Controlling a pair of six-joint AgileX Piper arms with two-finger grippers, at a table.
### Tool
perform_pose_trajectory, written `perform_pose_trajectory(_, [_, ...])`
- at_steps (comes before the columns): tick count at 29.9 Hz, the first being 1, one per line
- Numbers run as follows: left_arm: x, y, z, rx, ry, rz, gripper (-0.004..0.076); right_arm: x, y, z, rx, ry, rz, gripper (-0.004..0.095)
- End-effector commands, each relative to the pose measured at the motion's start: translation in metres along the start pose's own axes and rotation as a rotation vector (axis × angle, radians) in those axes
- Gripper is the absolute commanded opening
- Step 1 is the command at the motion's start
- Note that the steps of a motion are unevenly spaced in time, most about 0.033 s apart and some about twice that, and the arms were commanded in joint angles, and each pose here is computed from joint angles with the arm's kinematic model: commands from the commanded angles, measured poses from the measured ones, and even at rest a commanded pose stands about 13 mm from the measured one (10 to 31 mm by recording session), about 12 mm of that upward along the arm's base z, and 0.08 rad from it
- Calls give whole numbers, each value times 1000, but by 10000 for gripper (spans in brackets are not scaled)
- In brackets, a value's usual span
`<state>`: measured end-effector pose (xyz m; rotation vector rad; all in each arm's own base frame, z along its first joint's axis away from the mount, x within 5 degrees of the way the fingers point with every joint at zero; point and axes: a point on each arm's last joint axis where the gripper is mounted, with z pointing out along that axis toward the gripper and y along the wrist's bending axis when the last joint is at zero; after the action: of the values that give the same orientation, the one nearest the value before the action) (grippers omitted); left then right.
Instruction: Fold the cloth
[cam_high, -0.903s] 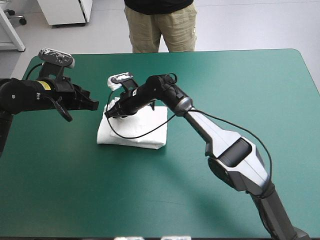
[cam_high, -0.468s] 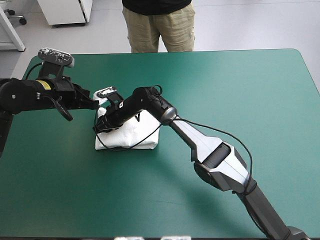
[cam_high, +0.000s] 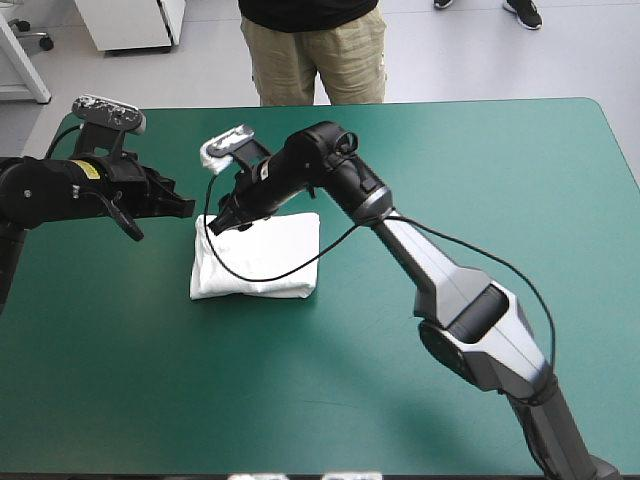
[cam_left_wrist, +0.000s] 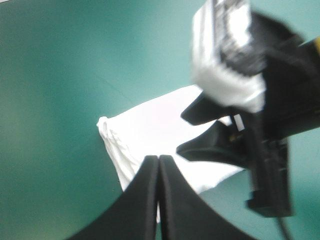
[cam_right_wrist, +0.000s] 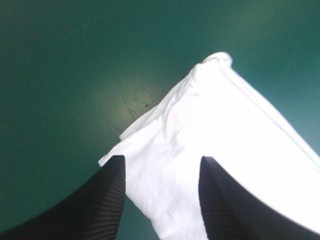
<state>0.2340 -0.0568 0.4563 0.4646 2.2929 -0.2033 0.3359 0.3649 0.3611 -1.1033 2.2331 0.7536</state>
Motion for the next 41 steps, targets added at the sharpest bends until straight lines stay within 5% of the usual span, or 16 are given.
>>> perform_pose_trajectory(1, [-5, 0, -16, -33, -76, -1, -9, -12, 12, -75, 68, -104, -11, 427])
perform_pose_trajectory(6, [-5, 1, -16, -49, -67, 1, -9, 13, -5, -89, 131, -25, 37, 418])
perform_pose_trajectory(13, [-5, 1, -16, -47, -68, 0, -9, 73, -41, -93, 105, -158, 228, 418])
perform_pose_trajectory(20, [-5, 1, -16, -41, -69, -2, -9, 143, -84, -57, -30, -251, 472, 454])
perform_pose_trajectory(24, [-5, 1, -16, -41, -67, -2, -9, 153, -98, -29, -69, -241, 537, 559])
perform_pose_trajectory(31, [-5, 1, -16, -41, -67, -2, -9, 151, -112, 8, -188, -206, 595, 553])
perform_pose_trajectory(35, [-5, 1, -16, -39, -67, -3, -9, 153, -117, 17, -188, -187, 603, 404])
perform_pose_trajectory(39, [-5, 1, -16, -39, -69, -3, -9, 151, -115, 15, -203, -181, 565, 2])
perform_pose_trajectory(41, [-5, 1, -16, -39, -69, -3, -9, 150, -116, 12, -196, -190, 559, 8])
